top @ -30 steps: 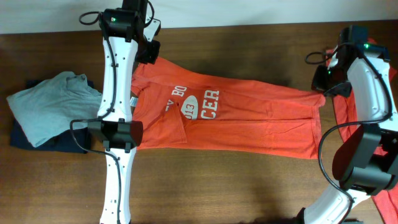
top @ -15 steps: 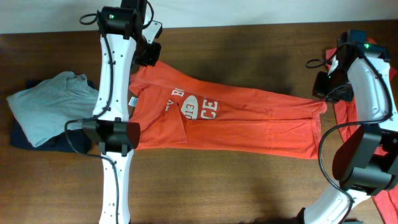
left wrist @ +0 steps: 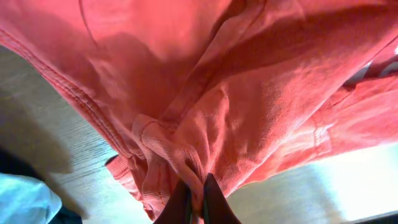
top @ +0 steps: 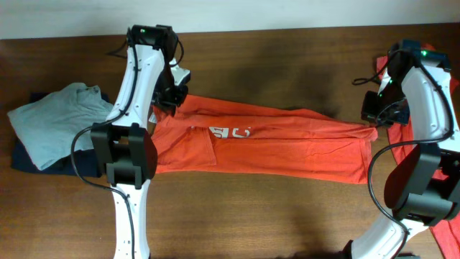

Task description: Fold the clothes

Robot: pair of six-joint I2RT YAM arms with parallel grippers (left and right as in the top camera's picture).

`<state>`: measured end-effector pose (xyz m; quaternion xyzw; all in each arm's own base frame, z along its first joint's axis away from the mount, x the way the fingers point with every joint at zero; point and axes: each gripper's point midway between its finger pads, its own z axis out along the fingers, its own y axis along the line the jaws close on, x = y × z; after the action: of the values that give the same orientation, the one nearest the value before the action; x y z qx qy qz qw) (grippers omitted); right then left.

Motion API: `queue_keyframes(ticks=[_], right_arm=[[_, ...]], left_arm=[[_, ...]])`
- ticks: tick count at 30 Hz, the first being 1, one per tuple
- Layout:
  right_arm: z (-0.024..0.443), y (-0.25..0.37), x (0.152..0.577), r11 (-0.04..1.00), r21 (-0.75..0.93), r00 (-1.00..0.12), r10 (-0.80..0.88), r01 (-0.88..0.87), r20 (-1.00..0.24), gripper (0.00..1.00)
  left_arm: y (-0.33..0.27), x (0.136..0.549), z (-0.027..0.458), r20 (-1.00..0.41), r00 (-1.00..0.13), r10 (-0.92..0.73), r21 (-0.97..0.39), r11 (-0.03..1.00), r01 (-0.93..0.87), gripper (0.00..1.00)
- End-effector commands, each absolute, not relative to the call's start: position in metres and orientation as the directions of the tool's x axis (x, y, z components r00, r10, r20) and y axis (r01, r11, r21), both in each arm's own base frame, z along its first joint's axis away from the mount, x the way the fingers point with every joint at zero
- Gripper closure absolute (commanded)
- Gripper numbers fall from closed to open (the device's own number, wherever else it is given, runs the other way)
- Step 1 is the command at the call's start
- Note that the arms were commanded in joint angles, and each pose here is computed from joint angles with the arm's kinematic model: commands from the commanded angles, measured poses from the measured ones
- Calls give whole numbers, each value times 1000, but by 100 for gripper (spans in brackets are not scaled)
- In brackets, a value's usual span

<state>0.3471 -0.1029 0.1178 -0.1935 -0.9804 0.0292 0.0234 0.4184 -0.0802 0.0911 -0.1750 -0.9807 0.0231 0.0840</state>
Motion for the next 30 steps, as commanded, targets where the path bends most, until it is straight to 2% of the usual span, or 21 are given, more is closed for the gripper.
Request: queue_keyframes(ticks=[1, 13, 15, 16, 17, 19, 21, 22, 24, 26, 29, 30], right_arm=[[124, -107, 340, 929, -94, -931, 362, 357, 40, 94], [129, -128, 325, 910, -236, -930, 364, 341, 60, 94], [129, -128, 324, 910, -238, -929, 364, 340, 64, 84], [129, -128, 324, 910, -238, -929, 364, 339, 65, 72], [129, -128, 324, 910, -238, -929, 363, 339, 65, 69], [129, -129, 324, 910, -239, -929, 364, 339, 65, 68], [129, -128, 324, 910, -239, -929, 363, 339, 65, 63], [129, -128, 324, 910, -239, -929, 364, 339, 65, 59], [128, -126, 325, 912, -226, -929, 364, 341, 66, 53], [125, -108, 331, 927, -116, -928, 365, 356, 69, 51], [124, -82, 346, 940, 52, -940, 335, 338, 58, 51], [124, -73, 352, 947, 107, -953, 299, 302, 44, 51]], left_arm=[[-73, 416, 120, 106, -936, 336, -30, 942, 334, 98], [-59, 418, 120, 112, -941, 318, 8, 947, 321, 100], [-55, 419, 120, 112, -944, 309, 7, 950, 312, 99], [-55, 419, 120, 112, -945, 308, 7, 950, 311, 99], [-54, 419, 120, 112, -945, 307, 7, 951, 310, 95], [-54, 419, 120, 112, -945, 308, 8, 951, 311, 90], [-53, 419, 120, 113, -945, 307, 14, 951, 310, 89], [-49, 419, 121, 115, -945, 306, 35, 950, 312, 85], [-47, 420, 124, 109, -947, 304, 40, 950, 309, 71], [-48, 419, 128, 96, -948, 302, 32, 951, 306, 64], [-48, 419, 141, 65, -951, 303, 37, 952, 305, 60], [-50, 418, 148, 46, -952, 303, 29, 952, 304, 49]])
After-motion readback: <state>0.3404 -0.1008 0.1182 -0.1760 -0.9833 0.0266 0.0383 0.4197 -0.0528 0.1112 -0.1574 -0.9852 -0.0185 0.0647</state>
